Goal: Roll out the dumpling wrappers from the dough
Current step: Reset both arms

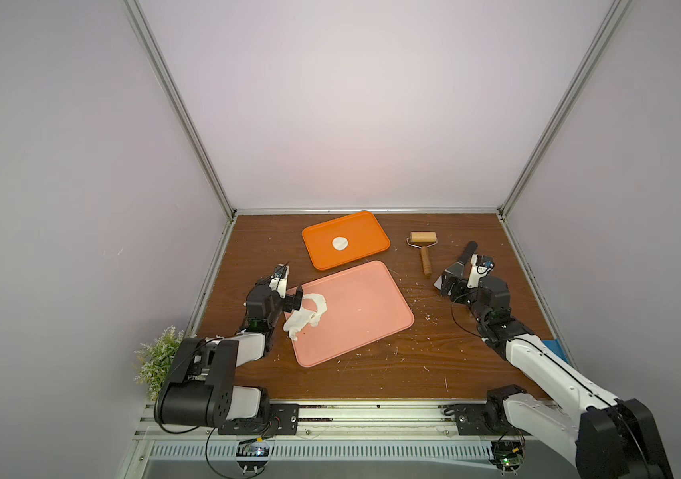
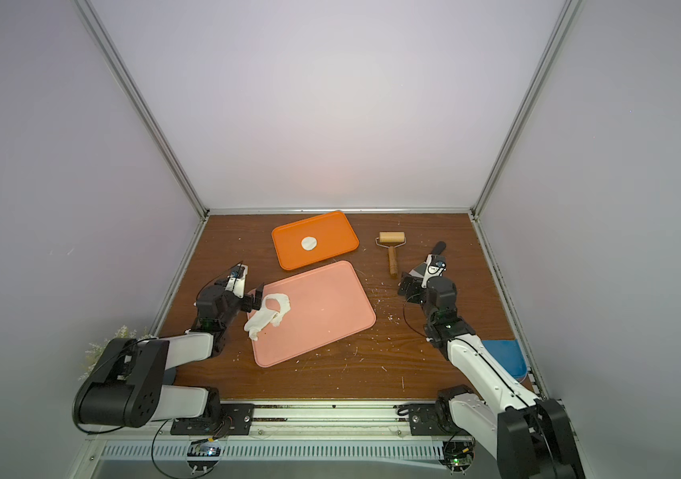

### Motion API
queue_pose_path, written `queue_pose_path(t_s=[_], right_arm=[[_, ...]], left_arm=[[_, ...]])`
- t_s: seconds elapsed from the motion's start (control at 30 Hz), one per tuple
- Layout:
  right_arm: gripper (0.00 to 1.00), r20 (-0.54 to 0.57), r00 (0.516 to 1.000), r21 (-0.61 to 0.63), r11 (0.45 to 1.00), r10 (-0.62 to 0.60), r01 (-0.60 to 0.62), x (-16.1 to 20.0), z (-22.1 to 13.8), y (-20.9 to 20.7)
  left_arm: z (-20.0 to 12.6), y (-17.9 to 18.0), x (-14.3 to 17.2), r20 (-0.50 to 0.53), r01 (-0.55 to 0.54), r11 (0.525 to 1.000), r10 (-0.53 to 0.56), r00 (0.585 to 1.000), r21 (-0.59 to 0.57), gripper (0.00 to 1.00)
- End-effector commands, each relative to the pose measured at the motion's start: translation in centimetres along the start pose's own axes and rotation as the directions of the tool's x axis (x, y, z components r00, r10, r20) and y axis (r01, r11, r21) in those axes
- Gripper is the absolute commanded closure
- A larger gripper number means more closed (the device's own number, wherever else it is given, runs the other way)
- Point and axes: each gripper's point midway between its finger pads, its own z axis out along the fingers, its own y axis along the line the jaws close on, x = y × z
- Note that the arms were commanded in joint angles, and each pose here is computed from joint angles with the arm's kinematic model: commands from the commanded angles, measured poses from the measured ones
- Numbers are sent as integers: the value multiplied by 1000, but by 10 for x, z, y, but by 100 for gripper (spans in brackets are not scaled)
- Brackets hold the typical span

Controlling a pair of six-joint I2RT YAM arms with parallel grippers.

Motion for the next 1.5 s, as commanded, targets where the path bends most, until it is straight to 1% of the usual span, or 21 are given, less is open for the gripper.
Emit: queue_pose_path(t_s=[0.0, 0.07, 0.1, 0.13, 0.2, 0.33, 0.4, 0.5, 0.53, 0.57, 0.67, 0.87, 0.9, 1.0, 1.03, 1.1, 1.2, 1.23, 1.3, 1.37, 1.47], right_arm=[[1, 149, 989, -65, 997, -24, 34, -46, -6, 18], [1, 115, 992, -48, 997, -57, 63, -41, 2, 17], [1, 94, 993, -43, 996, -76, 80, -37, 8, 17], [1, 80, 992, -49, 993, -99, 103, -34, 14, 19], [1, 44, 989, -59, 988, -143, 146, -24, 30, 21], [1, 70, 983, -33, 985, -168, 170, -14, 51, 6], [1, 110, 982, -38, 987, -153, 158, -13, 50, -5], [1, 189, 961, 7, 978, -204, 207, -8, 44, -25], [1, 203, 963, 4, 984, -176, 179, -11, 44, -31], [1, 187, 969, -29, 985, -163, 171, -10, 46, -33], [1, 226, 960, -62, 981, -165, 183, -15, 43, -28], [1, 108, 973, 21, 979, -206, 205, 6, 42, -46], [1, 117, 968, 45, 975, -222, 219, 9, 38, -51], [1, 221, 939, 68, 964, -265, 256, 16, 22, -55], [1, 232, 935, 57, 963, -268, 262, 17, 22, -54], [1, 190, 932, 32, 951, -309, 308, 21, 29, -49], [1, 246, 917, 49, 949, -315, 312, 31, 26, -54], [1, 302, 906, 52, 955, -295, 294, 26, 23, -54], [1, 194, 934, 53, 953, -302, 297, 40, 32, -60], [1, 205, 935, 62, 957, -290, 284, 31, 45, -60], [1, 180, 940, 88, 957, -289, 277, 35, 41, -66]], left_arm=[[-9, 16, -30, 178, 64, 996, -51, 983, -69, 0], [-20, 12, -20, 233, 69, 996, -53, 971, -62, 0], [-30, 18, -29, 311, 89, 992, -58, 949, -88, 0], [-31, 18, -29, 303, 86, 992, -54, 951, -92, 0], [-16, 22, -21, 216, 98, 990, -73, 974, -105, 0], [-9, 37, -19, 207, 147, 972, -108, 972, -181, 0], [-8, 37, -19, 206, 145, 973, -107, 973, -180, 0], [-8, 38, -19, 206, 147, 972, -108, 973, -185, 0], [-8, 38, -19, 206, 150, 971, -110, 972, -186, 0], [-7, 38, -19, 207, 150, 971, -110, 972, -185, 0], [-7, 38, -19, 206, 149, 971, -110, 972, -186, 0], [-7, 38, -19, 205, 149, 971, -110, 973, -186, 0], [-7, 39, -19, 207, 150, 971, -111, 972, -186, 0], [-7, 38, -19, 204, 148, 971, -109, 973, -187, 0], [-7, 39, -20, 208, 149, 971, -109, 972, -187, 0], [-7, 39, -19, 206, 149, 971, -110, 972, -187, 0], [-7, 38, -19, 205, 149, 971, -110, 973, -186, 0], [-8, 39, -19, 207, 150, 971, -110, 972, -187, 0], [-8, 38, -19, 206, 150, 971, -111, 972, -185, 0], [-7, 38, -19, 205, 149, 971, -110, 973, -186, 0], [-7, 38, -19, 205, 149, 971, -110, 973, -185, 0]])
